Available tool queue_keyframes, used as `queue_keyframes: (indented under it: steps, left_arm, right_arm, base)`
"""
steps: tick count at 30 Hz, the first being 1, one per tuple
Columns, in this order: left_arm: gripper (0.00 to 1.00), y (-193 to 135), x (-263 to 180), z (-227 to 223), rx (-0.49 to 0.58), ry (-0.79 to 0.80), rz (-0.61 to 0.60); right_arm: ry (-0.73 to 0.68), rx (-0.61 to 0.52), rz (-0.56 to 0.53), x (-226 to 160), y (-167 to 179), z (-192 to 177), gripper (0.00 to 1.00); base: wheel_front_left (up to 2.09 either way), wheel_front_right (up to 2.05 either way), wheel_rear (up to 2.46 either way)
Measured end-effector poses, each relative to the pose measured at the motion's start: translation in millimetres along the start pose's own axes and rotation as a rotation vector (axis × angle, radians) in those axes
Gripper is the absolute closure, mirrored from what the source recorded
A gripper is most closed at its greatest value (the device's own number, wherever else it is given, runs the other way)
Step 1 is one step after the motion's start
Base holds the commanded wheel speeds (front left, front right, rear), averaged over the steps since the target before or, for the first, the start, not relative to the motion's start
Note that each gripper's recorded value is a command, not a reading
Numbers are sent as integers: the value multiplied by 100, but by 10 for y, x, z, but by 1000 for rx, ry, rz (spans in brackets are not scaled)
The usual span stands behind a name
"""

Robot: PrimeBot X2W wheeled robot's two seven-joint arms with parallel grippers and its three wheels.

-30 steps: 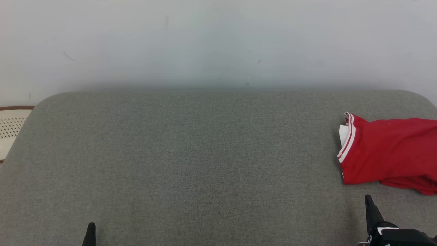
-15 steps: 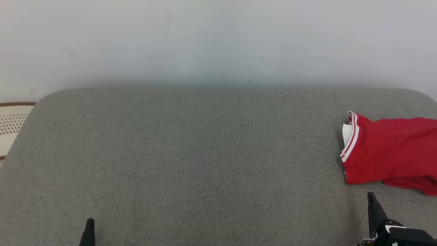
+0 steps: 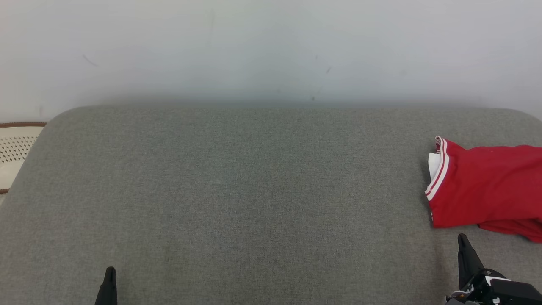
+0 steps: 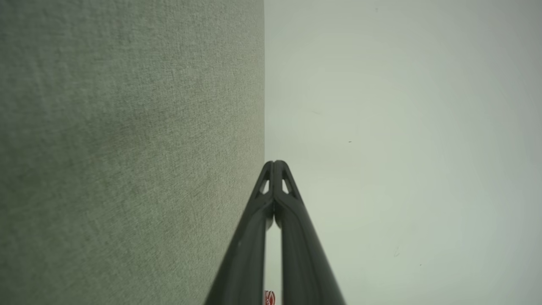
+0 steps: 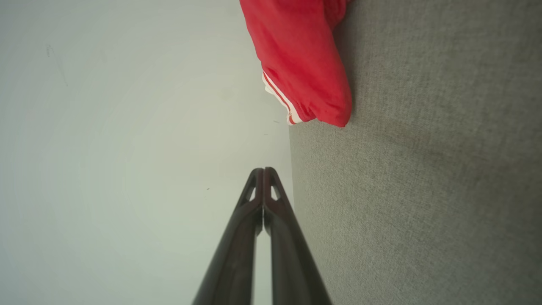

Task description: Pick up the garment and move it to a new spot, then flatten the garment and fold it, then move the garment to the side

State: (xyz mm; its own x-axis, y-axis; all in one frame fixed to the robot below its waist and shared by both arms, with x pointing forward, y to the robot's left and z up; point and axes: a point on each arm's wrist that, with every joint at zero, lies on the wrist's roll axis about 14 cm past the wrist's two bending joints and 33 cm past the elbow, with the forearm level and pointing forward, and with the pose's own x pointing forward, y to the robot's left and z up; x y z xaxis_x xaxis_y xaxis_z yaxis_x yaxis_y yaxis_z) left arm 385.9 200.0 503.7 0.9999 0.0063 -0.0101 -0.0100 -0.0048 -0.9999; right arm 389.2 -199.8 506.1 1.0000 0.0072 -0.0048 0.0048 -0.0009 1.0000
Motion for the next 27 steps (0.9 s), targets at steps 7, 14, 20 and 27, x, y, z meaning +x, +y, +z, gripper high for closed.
queue_keyframes:
  steps: [7,14,20,27]
  left_arm:
    - [100,-20,13,0,0,0,-6]
    - [100,-20,13,0,0,0,-6]
    - [100,-21,13,0,0,0,-6]
    - [100,-20,13,0,0,0,-6]
  right_arm:
    - [-1,0,0,0,1,1,100]
    - [0,1,1,0,2,0,100]
    - [0,1,1,0,2,0,100]
    - [-1,1,1,0,2,1,100]
  base:
    - [0,0,0]
    - [0,0,0]
    - [0,0,0]
    - [0,0,0]
